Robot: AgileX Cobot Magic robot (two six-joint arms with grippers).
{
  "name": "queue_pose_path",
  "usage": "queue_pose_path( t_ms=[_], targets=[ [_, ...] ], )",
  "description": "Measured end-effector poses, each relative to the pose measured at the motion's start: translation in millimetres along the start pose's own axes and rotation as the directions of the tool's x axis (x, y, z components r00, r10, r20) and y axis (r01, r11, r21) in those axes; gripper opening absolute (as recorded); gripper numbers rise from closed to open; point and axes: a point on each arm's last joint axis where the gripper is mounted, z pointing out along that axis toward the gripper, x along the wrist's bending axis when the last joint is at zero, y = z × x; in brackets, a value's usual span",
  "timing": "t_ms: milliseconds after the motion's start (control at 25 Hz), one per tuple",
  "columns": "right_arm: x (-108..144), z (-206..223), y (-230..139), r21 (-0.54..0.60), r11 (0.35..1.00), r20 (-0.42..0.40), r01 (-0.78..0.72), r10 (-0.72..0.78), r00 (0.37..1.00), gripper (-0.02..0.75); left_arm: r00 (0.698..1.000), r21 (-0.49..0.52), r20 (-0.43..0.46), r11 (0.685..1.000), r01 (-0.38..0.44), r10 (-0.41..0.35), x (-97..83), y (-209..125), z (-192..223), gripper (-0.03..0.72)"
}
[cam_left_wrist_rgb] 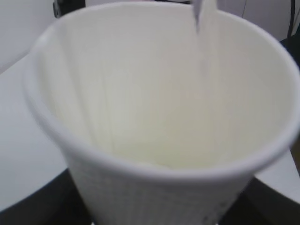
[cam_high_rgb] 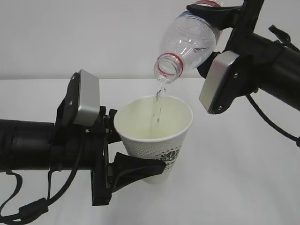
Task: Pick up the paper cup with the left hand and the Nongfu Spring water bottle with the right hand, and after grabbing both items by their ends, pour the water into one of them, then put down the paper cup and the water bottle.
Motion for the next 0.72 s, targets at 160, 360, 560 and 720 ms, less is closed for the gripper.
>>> queue_pose_path(
  t_ms=[160,360,560,720],
  targets=[
    [-0.3,0.0,-0.2,0.002,1.0,0.003,-0.002,0.002,1.0,0.47,1.0,-0.006,0.004,1.0,0.0,0.0,-0.3,0.5,0.0,0.496],
    [-0.5,0.0,-0.3,0.003,1.0,0.005,-0.003,0.003,1.0,0.47,1.0,-0.005,0.005,1.0,-0.001,0.001,-0.4,0.5,0.0,0.495],
    [-1.4,0.0,0.1,-0.001,1.0,0.015,-0.003,0.003,1.0,0.47,1.0,-0.005,0.005,1.0,-0.001,0.001,-0.4,0.5,0.0,0.493],
    [-2.7,0.0,0.0,0.0,1.0,0.029,-0.007,0.007,1.0,0.47,1.0,-0.005,0.005,1.0,-0.001,0.001,-0.5,0.4,0.0,0.492]
  ],
)
